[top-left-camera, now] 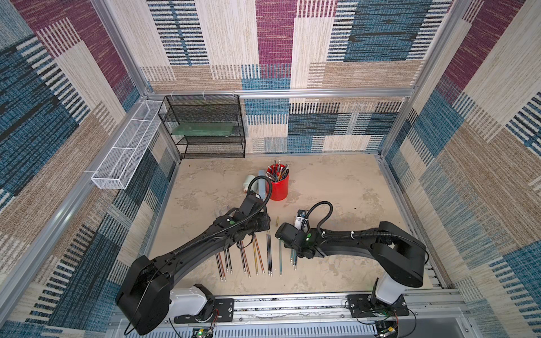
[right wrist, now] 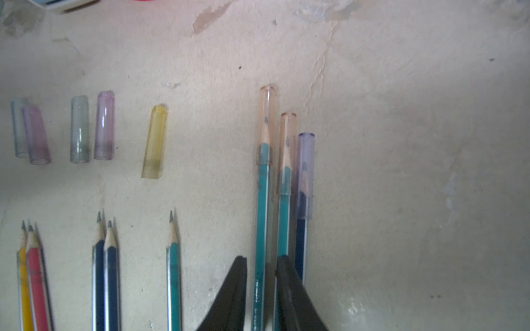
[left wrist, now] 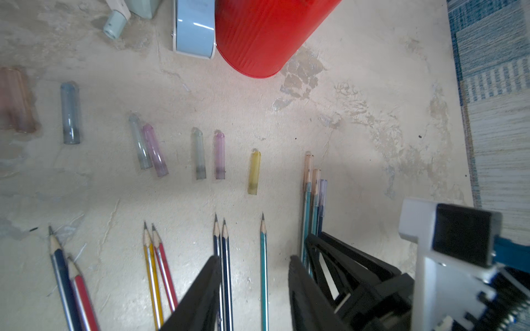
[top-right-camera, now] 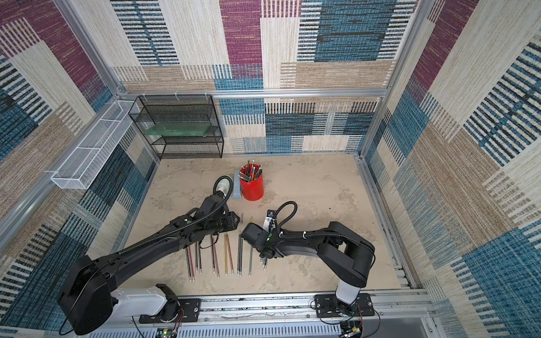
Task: Remove the protective cover of the pencils
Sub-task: Pick up the pencil from the center of the board.
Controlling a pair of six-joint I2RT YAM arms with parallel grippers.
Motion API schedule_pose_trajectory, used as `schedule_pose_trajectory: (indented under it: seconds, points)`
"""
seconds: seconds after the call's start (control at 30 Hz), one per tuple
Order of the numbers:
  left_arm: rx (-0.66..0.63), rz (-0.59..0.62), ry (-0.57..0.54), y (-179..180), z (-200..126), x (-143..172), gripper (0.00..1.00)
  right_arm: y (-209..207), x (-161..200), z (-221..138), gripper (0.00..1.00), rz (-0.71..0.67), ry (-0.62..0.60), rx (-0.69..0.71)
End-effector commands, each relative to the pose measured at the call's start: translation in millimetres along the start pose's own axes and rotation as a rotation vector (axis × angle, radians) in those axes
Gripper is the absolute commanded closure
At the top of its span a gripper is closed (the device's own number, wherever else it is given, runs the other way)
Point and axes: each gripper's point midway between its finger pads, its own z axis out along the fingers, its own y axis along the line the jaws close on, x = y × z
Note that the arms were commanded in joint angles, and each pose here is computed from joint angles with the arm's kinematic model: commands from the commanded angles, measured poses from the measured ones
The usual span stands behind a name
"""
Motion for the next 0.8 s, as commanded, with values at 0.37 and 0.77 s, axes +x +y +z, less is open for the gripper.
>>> schedule_pose_trajectory:
  seconds: [0.37,0.77]
  points:
    - [0.030,-0.036,-0.056,4,-7,-6,0.57,4,9,14,0.79,-0.041,0.033,0.035]
    - [0.057,-0.068,-0.088,9,-13,-7,0.51,2,14,19,0.82,-0.055,0.048,0.058]
